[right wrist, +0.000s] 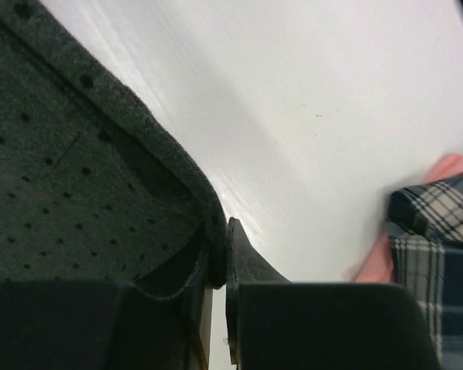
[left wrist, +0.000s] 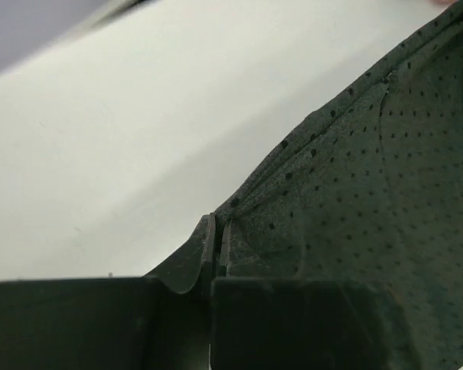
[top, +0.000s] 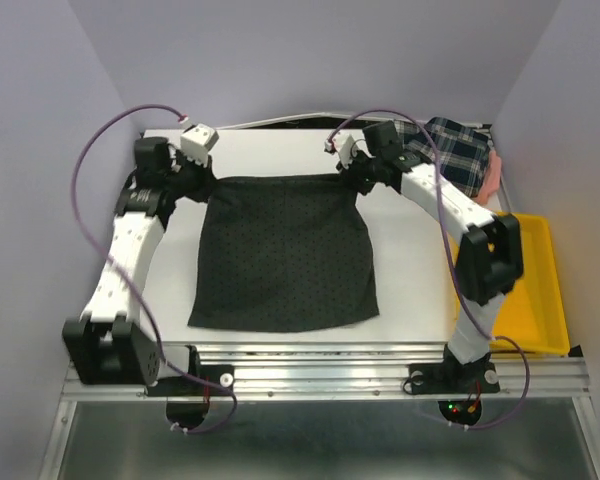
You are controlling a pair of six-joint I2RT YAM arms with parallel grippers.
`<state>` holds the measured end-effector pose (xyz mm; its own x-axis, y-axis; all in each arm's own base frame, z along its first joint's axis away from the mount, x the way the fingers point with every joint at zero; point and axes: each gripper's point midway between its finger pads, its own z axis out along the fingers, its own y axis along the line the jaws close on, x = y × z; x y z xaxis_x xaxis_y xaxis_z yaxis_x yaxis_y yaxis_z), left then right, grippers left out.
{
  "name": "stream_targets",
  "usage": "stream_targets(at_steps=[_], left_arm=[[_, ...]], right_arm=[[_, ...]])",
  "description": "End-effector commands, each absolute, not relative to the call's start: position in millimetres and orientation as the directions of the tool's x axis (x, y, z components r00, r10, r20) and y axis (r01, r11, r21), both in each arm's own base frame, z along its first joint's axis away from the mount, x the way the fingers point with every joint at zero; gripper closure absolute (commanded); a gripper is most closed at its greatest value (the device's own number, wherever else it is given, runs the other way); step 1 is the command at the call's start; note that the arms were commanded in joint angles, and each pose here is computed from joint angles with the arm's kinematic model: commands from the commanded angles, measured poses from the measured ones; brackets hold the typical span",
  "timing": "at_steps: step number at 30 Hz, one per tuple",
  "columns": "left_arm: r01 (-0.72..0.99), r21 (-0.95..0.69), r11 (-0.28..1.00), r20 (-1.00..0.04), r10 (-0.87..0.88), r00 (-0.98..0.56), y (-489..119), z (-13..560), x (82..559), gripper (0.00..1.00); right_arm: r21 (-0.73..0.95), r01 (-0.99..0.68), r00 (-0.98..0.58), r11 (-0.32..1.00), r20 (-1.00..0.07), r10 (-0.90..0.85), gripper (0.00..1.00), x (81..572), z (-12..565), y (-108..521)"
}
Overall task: Fold and stack the skirts
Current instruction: Flatten the skirt out, then fold the skirt
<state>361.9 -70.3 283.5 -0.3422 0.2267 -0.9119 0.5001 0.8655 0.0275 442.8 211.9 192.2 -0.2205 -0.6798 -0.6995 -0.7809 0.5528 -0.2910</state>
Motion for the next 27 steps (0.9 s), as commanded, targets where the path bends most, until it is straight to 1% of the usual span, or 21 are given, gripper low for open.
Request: stream_targets(at_steps=[1,2,3,4,5,6,7,8,9,10,11,12,14,15,17,18,20,21,23,24,27], left_arm=[[0.294,0.045,0.955,-0.876,0.179,-0.449,-44,245,432,1.00],[0.268,0.046,0.962,-0.879,0.166,-0.447,-42,248,448,1.00],[0.253,0.034,0.967,-0.852,0.160,-0.498,-40,219,467,1.00],[0.240,0.033,0.970,-0.846,0.155,-0.511,-39,213,479,0.98],[0.219,0.040,0.975,-0.864,0.144,-0.483,-37,229,496,0.95],[0.209,0.039,0.977,-0.846,0.144,-0.514,-35,213,510,0.91],[0.197,0.053,0.979,-0.847,0.148,-0.510,-32,217,518,0.83],[0.189,0.056,0.980,-0.851,0.146,-0.505,-31,222,524,0.77],[0.187,0.066,0.980,-0.865,0.150,-0.479,-29,238,531,0.70],[0.195,0.073,0.978,-0.865,0.159,-0.477,-29,240,534,0.52],[0.198,0.084,0.977,-0.866,0.170,-0.471,-28,244,533,0.50],[0.206,0.089,0.975,-0.862,0.179,-0.474,-28,244,531,0.40],[0.216,0.111,0.970,-0.851,0.205,-0.483,-27,240,520,0.38],[0.215,0.114,0.970,-0.849,0.208,-0.486,-26,240,516,0.38],[0.220,0.115,0.969,-0.850,0.211,-0.483,-26,243,503,0.37],[0.221,0.107,0.969,-0.835,0.209,-0.510,-26,230,494,0.37],[0.284,0.067,0.957,-0.823,0.214,-0.527,-37,218,477,0.41],[0.318,0.044,0.947,-0.812,0.219,-0.540,-43,214,467,0.42],[0.384,-0.031,0.923,-0.801,0.207,-0.561,-60,203,453,0.47],[0.393,-0.067,0.917,-0.775,0.201,-0.599,-63,187,442,0.49],[0.420,-0.166,0.892,-0.733,0.174,-0.658,-77,163,421,0.57]], right_arm=[[-0.349,-0.649,-0.334,0.676,-0.667,-0.666,0.99,523,179,170],[-0.347,-0.634,-0.349,0.691,-0.669,-0.656,0.98,539,172,165],[-0.350,-0.632,-0.349,0.691,-0.668,-0.658,0.89,564,161,173],[-0.349,-0.626,-0.359,0.697,-0.664,-0.656,0.83,576,155,175],[-0.370,-0.590,-0.382,0.718,-0.655,-0.652,0.67,590,152,166],[-0.353,-0.601,-0.432,0.717,-0.611,-0.663,0.33,597,115,165],[-0.394,-0.550,-0.403,0.736,-0.648,-0.647,0.25,614,147,165],[-0.401,-0.537,-0.410,0.743,-0.645,-0.645,0.17,618,148,163],[-0.398,-0.539,-0.422,0.742,-0.636,-0.647,0.05,617,146,162],[-0.404,-0.531,-0.409,0.745,-0.648,-0.643,0.00,616,159,161],[-0.389,-0.548,-0.428,0.741,-0.630,-0.648,0.00,607,150,160],[-0.385,-0.543,-0.425,0.746,-0.641,-0.640,0.00,604,153,160],[-0.375,-0.541,-0.406,0.753,-0.668,-0.624,0.00,588,179,159],[-0.344,-0.556,-0.443,0.756,-0.647,-0.620,0.00,575,166,157],[-0.289,-0.598,-0.445,0.747,-0.656,-0.610,0.02,556,167,163],[-0.263,-0.609,-0.457,0.748,-0.655,-0.602,0.09,542,169,163],[-0.197,-0.651,-0.461,0.733,-0.665,-0.588,0.18,526,166,172],[-0.156,-0.660,-0.483,0.735,-0.661,-0.574,0.29,517,163,175],[-0.072,-0.693,-0.508,0.717,-0.658,-0.556,0.38,506,154,187],[-0.010,-0.701,-0.553,0.713,-0.623,-0.553,0.45,496,139,190],[0.138,-0.726,-0.613,0.674,-0.573,-0.544,0.52,472,126,203]])
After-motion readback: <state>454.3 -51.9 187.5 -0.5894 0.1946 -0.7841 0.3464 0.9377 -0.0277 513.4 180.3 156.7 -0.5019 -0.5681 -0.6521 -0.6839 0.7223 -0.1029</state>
